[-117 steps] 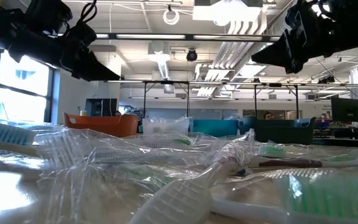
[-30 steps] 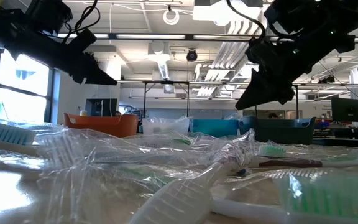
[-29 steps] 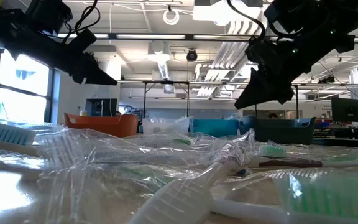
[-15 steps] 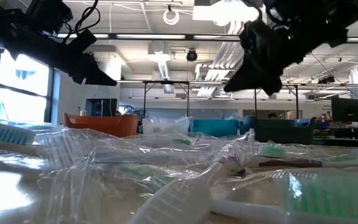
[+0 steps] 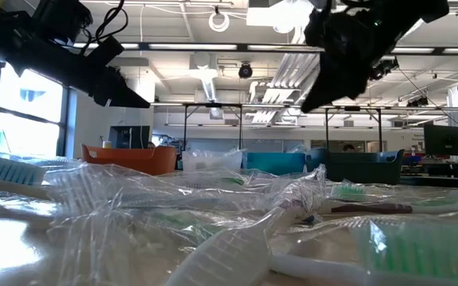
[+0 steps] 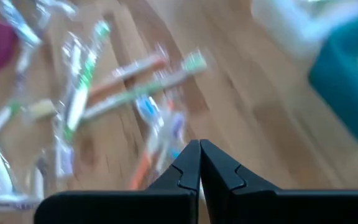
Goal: Pick & Place Toothbrushes
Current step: Put the blue toothbrush into the blue bin
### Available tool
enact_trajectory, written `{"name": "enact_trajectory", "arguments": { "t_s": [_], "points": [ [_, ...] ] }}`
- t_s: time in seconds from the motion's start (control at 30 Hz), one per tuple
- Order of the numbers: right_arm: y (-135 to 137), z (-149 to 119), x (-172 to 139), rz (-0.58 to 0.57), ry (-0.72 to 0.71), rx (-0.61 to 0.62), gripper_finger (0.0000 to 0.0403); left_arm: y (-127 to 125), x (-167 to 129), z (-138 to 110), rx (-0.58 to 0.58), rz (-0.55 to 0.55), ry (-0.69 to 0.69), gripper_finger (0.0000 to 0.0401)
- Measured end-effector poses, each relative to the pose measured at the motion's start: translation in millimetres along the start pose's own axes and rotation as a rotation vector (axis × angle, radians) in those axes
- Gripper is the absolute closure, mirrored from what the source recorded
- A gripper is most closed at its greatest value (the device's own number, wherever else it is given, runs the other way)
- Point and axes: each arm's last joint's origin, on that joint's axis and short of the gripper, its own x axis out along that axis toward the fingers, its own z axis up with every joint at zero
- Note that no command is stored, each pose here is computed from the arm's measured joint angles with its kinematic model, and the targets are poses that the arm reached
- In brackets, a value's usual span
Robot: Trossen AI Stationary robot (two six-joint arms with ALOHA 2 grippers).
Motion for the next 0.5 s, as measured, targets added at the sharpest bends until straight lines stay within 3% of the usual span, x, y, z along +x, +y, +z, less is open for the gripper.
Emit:
{"name": "enact_trajectory", "arguments": {
  "t_s": [0.17,0.5],
  "points": [
    [-2,-9,1,-0.026,0.093,0.084,0.04,0,0,0,0.0,0.001,0.0,0.0392],
    [4,-21,17,-0.057,0.153,0.047,0.04,0,0,0,-0.001,0.001,0.0,0.0392]
  ]
}}
